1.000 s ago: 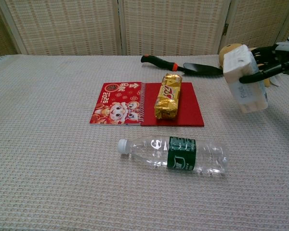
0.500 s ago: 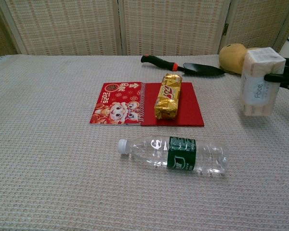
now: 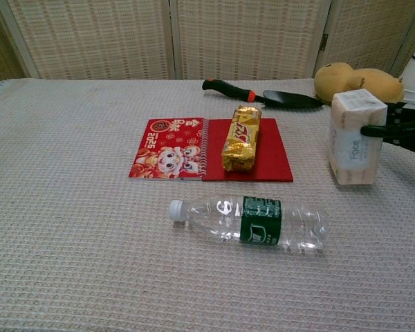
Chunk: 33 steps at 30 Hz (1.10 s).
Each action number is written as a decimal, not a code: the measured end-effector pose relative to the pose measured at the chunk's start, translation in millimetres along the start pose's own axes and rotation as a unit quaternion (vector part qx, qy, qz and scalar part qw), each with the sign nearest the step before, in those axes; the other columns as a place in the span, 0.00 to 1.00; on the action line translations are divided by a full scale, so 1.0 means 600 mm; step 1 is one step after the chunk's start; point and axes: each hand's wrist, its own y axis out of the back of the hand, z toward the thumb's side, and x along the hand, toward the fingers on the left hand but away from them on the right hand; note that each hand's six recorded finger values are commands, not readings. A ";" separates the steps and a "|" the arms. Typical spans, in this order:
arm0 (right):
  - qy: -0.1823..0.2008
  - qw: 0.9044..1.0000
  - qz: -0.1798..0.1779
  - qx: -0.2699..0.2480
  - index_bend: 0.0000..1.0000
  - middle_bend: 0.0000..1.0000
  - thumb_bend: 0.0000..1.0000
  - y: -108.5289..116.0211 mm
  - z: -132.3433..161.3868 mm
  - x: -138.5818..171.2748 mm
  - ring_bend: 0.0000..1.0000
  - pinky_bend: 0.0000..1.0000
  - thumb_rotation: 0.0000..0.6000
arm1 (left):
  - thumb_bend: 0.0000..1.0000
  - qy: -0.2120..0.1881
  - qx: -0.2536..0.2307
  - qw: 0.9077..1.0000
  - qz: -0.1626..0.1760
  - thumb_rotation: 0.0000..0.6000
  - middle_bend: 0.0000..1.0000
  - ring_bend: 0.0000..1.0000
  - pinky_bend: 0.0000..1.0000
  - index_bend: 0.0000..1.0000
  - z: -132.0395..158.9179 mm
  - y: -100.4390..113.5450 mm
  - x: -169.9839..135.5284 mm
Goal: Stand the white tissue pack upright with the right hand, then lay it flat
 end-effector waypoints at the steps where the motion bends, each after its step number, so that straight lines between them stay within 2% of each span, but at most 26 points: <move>1: -0.002 1.000 -0.001 0.003 0.50 0.45 0.08 0.001 -0.001 0.001 0.21 0.00 1.00 | 0.49 0.001 0.000 1.000 -0.001 1.00 0.00 0.00 0.27 0.17 0.000 -0.001 0.000; 11: -0.051 0.996 0.006 0.072 0.49 0.45 0.08 0.019 -0.030 0.021 0.21 0.00 1.00 | 0.49 0.001 0.006 1.000 -0.003 1.00 0.00 0.00 0.27 0.17 0.001 -0.003 0.000; 15: -0.051 0.996 -0.001 0.074 0.47 0.45 0.08 0.035 -0.027 0.034 0.20 0.00 1.00 | 0.49 0.002 0.006 1.000 -0.003 1.00 0.00 0.00 0.27 0.17 0.001 -0.003 0.000; 21: -0.057 0.995 0.002 0.078 0.33 0.43 0.08 0.045 -0.025 0.046 0.15 0.00 1.00 | 0.49 0.000 0.009 1.000 -0.006 1.00 0.00 0.00 0.27 0.17 0.004 -0.005 -0.001; 29: -0.069 0.994 0.021 0.079 0.15 0.25 0.08 0.034 -0.026 0.039 0.03 0.00 1.00 | 0.49 0.003 0.007 1.000 -0.002 1.00 0.00 0.00 0.27 0.17 0.001 -0.002 -0.001; 33: -0.074 0.994 0.025 0.082 0.07 0.16 0.08 0.031 -0.026 0.035 0.00 0.00 1.00 | 0.49 0.003 0.006 1.000 -0.003 1.00 0.00 0.00 0.27 0.17 0.000 -0.001 -0.001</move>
